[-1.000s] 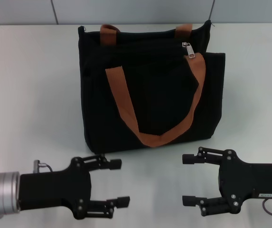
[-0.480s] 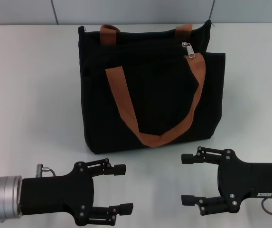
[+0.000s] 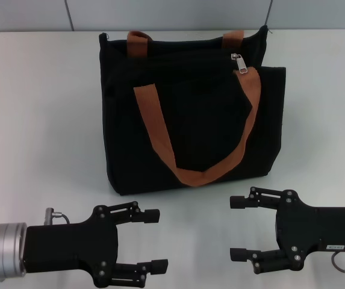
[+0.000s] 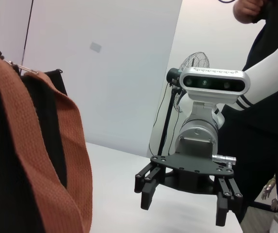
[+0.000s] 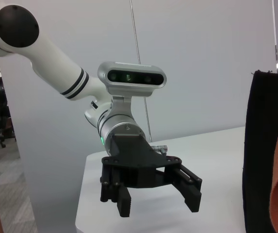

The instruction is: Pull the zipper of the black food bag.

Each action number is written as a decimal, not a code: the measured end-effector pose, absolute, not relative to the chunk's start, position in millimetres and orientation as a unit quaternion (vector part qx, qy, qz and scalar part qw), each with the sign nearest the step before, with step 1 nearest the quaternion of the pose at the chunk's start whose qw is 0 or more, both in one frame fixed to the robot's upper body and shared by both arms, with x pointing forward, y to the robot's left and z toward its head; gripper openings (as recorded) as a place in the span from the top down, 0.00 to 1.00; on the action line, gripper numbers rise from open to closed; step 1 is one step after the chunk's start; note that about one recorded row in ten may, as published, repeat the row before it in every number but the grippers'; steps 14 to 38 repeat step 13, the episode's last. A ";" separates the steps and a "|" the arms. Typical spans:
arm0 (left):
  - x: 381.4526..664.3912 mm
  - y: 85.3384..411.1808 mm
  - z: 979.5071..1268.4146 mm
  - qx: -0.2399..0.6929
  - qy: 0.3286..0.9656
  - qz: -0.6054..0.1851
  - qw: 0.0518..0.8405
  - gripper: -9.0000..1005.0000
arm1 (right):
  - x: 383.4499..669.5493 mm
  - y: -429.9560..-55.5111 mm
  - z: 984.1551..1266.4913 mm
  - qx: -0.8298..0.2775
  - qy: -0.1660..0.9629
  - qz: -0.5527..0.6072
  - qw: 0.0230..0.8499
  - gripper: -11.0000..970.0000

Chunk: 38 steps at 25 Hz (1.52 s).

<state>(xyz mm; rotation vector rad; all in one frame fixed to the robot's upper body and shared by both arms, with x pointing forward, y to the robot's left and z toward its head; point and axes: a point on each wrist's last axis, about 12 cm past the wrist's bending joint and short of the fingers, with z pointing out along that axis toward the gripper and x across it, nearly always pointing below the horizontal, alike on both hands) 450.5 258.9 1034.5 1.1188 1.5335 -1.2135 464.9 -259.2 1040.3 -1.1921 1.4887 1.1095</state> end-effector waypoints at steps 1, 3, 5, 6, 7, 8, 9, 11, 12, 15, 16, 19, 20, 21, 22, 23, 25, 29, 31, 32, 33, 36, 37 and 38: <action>450.6 259.0 1034.6 0.449 0.614 -0.486 0.430 0.17 | 464.9 -259.2 1040.3 -0.482 0.602 0.449 0.451 0.13; 450.6 259.1 1034.7 0.449 0.614 -0.486 0.430 0.17 | 464.9 -259.2 1040.2 -0.482 0.603 0.449 0.451 0.13; 450.8 259.0 1034.8 0.449 0.614 -0.487 0.429 0.17 | 465.0 -259.2 1040.1 -0.482 0.603 0.448 0.451 0.13; 450.9 259.0 1034.9 0.449 0.614 -0.487 0.429 0.17 | 465.0 -259.2 1040.1 -0.482 0.603 0.448 0.451 0.13; 451.0 259.0 1034.9 0.449 0.614 -0.487 0.429 0.17 | 465.0 -259.2 1040.1 -0.482 0.603 0.448 0.451 0.13; 451.0 259.0 1034.9 0.450 0.614 -0.486 0.429 0.17 | 465.1 -259.2 1040.1 -0.482 0.603 0.448 0.451 0.13; 450.9 259.1 1034.9 0.450 0.614 -0.486 0.429 0.17 | 465.2 -259.2 1040.1 -0.482 0.603 0.448 0.451 0.13; 450.2 259.4 1034.5 0.450 0.614 -0.486 0.430 0.17 | 466.0 -258.9 1040.2 -0.483 0.603 0.447 0.451 0.13; 449.9 259.6 1034.3 0.449 0.615 -0.486 0.430 0.17 | 466.3 -258.7 1040.3 -0.483 0.603 0.447 0.451 0.13; 449.9 259.7 1034.3 0.449 0.615 -0.486 0.430 0.17 | 466.6 -258.6 1040.5 -0.484 0.603 0.447 0.451 0.13; 449.9 259.7 1034.3 0.449 0.615 -0.486 0.430 0.17 | 466.6 -258.6 1040.5 -0.484 0.603 0.447 0.451 0.13; 449.9 259.7 1034.3 0.449 0.615 -0.486 0.430 0.17 | 466.6 -258.6 1040.5 -0.484 0.603 0.447 0.451 0.13; 449.9 259.7 1034.3 0.449 0.615 -0.486 0.430 0.17 | 466.6 -258.6 1040.5 -0.484 0.603 0.447 0.451 0.13; 449.9 259.7 1034.3 0.449 0.615 -0.486 0.430 0.17 | 466.6 -258.6 1040.5 -0.484 0.603 0.447 0.451 0.13; 449.9 259.7 1034.3 0.449 0.615 -0.486 0.430 0.17 | 466.6 -258.6 1040.5 -0.484 0.603 0.447 0.451 0.13; 449.9 259.7 1034.3 0.449 0.615 -0.486 0.430 0.17 | 466.6 -258.6 1040.5 -0.484 0.603 0.447 0.451 0.13; 449.9 259.7 1034.3 0.449 0.615 -0.486 0.430 0.17 | 466.6 -258.6 1040.5 -0.484 0.603 0.447 0.451 0.13; 449.9 259.7 1034.3 0.449 0.615 -0.486 0.430 0.17 | 466.6 -258.6 1040.5 -0.484 0.603 0.447 0.451 0.13; 449.9 259.7 1034.3 0.449 0.615 -0.486 0.430 0.17 | 466.6 -258.6 1040.5 -0.484 0.603 0.447 0.451 0.13; 449.9 259.7 1034.3 0.449 0.615 -0.486 0.430 0.17 | 466.6 -258.6 1040.5 -0.484 0.603 0.447 0.451 0.13; 449.9 259.7 1034.3 0.449 0.615 -0.486 0.430 0.17 | 466.6 -258.6 1040.5 -0.484 0.603 0.447 0.451 0.13; 449.9 259.7 1034.3 0.449 0.615 -0.486 0.430 0.17 | 466.6 -258.6 1040.5 -0.484 0.603 0.447 0.451 0.13; 449.9 259.7 1034.3 0.449 0.615 -0.486 0.430 0.17 | 466.6 -258.6 1040.5 -0.484 0.603 0.447 0.451 0.13; 449.9 259.7 1034.3 0.449 0.615 -0.486 0.430 0.17 | 466.6 -258.6 1040.5 -0.484 0.603 0.447 0.451 0.13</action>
